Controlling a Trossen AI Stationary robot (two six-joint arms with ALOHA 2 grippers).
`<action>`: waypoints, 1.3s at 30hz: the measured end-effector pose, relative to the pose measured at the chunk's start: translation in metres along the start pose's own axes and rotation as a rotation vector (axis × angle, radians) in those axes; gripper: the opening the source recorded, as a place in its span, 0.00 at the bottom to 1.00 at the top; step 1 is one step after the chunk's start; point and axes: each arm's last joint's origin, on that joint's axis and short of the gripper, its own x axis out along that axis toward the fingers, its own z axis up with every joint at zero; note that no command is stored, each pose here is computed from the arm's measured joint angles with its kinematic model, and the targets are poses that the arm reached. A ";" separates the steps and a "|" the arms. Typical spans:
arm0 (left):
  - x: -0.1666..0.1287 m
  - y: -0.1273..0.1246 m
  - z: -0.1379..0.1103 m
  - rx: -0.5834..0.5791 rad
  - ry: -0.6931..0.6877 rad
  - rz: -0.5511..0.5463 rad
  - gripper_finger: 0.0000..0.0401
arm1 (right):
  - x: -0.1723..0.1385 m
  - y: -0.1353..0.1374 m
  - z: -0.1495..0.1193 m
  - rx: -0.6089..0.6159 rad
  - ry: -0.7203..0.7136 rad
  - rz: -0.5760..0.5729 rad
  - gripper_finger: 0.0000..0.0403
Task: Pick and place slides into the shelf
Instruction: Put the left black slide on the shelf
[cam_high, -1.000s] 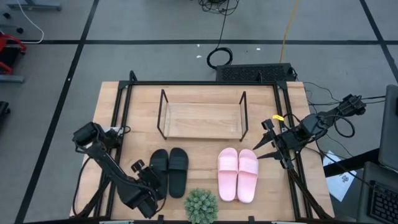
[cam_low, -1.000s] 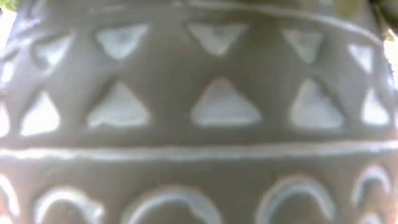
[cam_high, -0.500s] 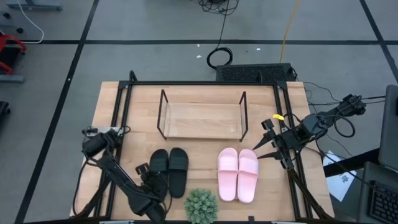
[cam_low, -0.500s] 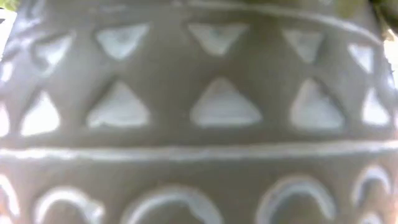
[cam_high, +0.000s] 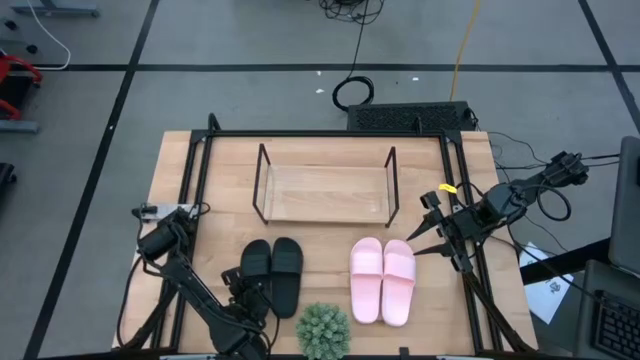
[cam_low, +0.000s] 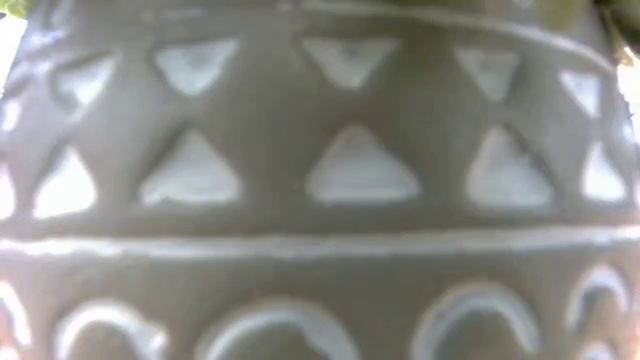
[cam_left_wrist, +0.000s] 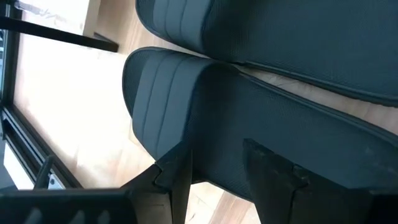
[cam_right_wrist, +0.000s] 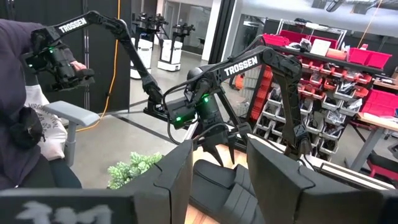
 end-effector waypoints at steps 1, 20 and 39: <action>0.000 0.000 0.000 0.000 0.001 0.000 0.36 | 0.000 0.000 0.000 0.000 0.000 0.000 0.36; 0.003 0.005 0.007 0.009 0.066 0.002 0.36 | 0.000 0.000 -0.002 -0.001 0.022 0.004 0.36; 0.003 0.006 0.009 -0.018 0.009 0.022 0.36 | 0.000 0.000 -0.002 -0.001 0.023 0.003 0.36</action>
